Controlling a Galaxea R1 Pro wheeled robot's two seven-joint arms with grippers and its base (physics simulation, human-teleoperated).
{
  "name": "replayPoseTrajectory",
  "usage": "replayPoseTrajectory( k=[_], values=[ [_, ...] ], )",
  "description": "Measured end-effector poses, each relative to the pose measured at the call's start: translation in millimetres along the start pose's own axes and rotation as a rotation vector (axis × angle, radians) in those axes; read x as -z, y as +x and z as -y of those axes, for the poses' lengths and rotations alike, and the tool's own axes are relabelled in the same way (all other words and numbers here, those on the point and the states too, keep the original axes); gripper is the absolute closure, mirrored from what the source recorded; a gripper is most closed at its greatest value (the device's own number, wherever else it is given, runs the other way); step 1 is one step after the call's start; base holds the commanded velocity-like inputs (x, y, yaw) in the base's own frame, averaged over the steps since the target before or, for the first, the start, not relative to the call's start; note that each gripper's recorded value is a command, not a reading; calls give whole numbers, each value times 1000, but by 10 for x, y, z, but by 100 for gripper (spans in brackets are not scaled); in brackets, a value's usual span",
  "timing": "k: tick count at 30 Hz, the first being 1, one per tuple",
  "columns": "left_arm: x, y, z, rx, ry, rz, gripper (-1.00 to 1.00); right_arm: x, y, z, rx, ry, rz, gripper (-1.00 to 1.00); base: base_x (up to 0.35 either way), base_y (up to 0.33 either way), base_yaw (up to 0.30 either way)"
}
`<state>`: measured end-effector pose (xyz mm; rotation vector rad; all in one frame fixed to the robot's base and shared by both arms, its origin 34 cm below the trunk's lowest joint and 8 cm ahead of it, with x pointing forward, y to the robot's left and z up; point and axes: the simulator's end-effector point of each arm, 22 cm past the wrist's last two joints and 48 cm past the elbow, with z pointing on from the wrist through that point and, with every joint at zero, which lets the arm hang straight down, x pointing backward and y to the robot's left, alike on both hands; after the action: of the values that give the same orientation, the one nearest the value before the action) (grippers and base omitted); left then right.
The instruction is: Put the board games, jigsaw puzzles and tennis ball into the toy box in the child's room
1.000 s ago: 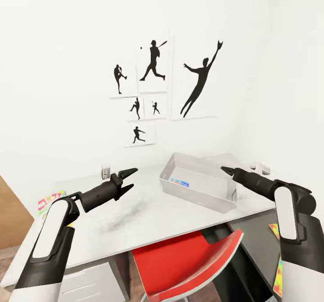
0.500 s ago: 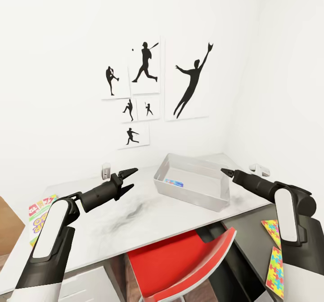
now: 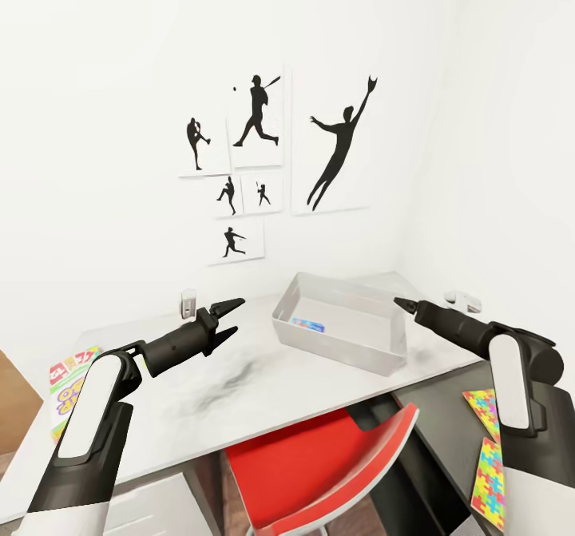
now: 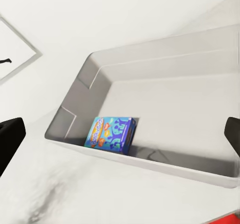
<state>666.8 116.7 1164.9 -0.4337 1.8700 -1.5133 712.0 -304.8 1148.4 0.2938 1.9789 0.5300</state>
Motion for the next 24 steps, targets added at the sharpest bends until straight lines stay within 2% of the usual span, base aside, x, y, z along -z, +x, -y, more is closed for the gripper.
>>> replayPoseTrajectory(
  k=[7,24],
  values=[
    [2,1,13,-1,2,0,-100,12,-27,-6,1,1,4,-100,0,0,-169],
    [32,-14,70,-10,8,5,-100,57,-105,-34,3,-1,18,-100,-42,60,-252]
  ],
)
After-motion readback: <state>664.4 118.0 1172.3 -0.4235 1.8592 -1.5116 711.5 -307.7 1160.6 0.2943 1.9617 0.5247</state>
